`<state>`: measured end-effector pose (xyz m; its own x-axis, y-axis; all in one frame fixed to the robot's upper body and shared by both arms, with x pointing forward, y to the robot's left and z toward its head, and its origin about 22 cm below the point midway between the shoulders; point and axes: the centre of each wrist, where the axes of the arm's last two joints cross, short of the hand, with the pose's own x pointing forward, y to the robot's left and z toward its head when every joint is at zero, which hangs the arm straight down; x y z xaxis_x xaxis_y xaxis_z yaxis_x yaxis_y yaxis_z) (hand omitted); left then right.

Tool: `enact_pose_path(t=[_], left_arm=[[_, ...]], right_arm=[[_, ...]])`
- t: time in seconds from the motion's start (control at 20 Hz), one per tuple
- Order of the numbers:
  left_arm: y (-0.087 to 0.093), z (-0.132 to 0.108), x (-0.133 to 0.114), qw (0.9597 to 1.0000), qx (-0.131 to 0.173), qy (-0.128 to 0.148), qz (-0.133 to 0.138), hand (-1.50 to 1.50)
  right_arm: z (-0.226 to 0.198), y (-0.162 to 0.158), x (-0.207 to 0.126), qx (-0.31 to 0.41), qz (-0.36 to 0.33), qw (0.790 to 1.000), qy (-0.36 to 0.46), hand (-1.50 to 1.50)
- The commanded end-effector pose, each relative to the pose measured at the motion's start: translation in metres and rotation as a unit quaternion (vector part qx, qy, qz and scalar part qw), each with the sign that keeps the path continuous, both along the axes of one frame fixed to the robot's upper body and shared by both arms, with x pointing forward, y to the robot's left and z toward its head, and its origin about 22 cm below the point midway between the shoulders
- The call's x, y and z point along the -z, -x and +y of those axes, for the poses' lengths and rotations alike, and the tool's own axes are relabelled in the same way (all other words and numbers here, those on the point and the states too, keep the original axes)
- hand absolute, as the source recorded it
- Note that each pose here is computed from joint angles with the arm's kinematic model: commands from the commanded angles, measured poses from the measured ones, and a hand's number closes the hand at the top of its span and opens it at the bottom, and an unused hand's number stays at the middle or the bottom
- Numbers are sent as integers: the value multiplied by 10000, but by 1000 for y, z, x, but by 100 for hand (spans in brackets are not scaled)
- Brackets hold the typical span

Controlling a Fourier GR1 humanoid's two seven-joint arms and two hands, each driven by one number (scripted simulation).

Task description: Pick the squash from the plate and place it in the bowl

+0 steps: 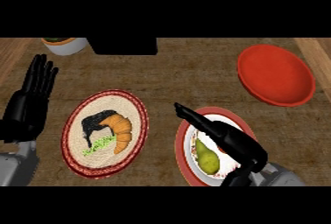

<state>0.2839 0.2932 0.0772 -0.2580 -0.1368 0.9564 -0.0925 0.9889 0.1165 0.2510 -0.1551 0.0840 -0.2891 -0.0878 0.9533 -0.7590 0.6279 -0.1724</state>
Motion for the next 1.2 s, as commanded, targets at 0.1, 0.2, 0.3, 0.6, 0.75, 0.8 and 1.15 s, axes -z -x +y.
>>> enact_pose_path(t=[0.1,0.2,0.3,0.6,0.75,0.8,1.15], left_arm=[[-1,34,-1,9977,-639,17,205,0],[3,30,1,9981,-569,86,239,0],[-9,36,-6,9978,-632,79,155,0],[-3,43,-9,9983,-559,45,182,0],[-3,43,-6,9983,-537,68,215,0],[-10,40,-13,9981,-582,24,183,0],[-13,37,-17,9984,-509,32,226,0]], right_arm=[[-22,40,3,-154,-1775,9839,-111,-150],[-36,58,3,-202,-2064,9782,113,-150],[-63,65,-7,-160,-2325,9717,396,-150],[-103,60,-72,512,-2950,9351,1894,-150],[-121,51,-104,593,-2975,9121,2759,-150],[-119,49,-109,491,-2980,8975,3215,-150],[-119,59,-145,-387,-2695,8403,4687,-150]])
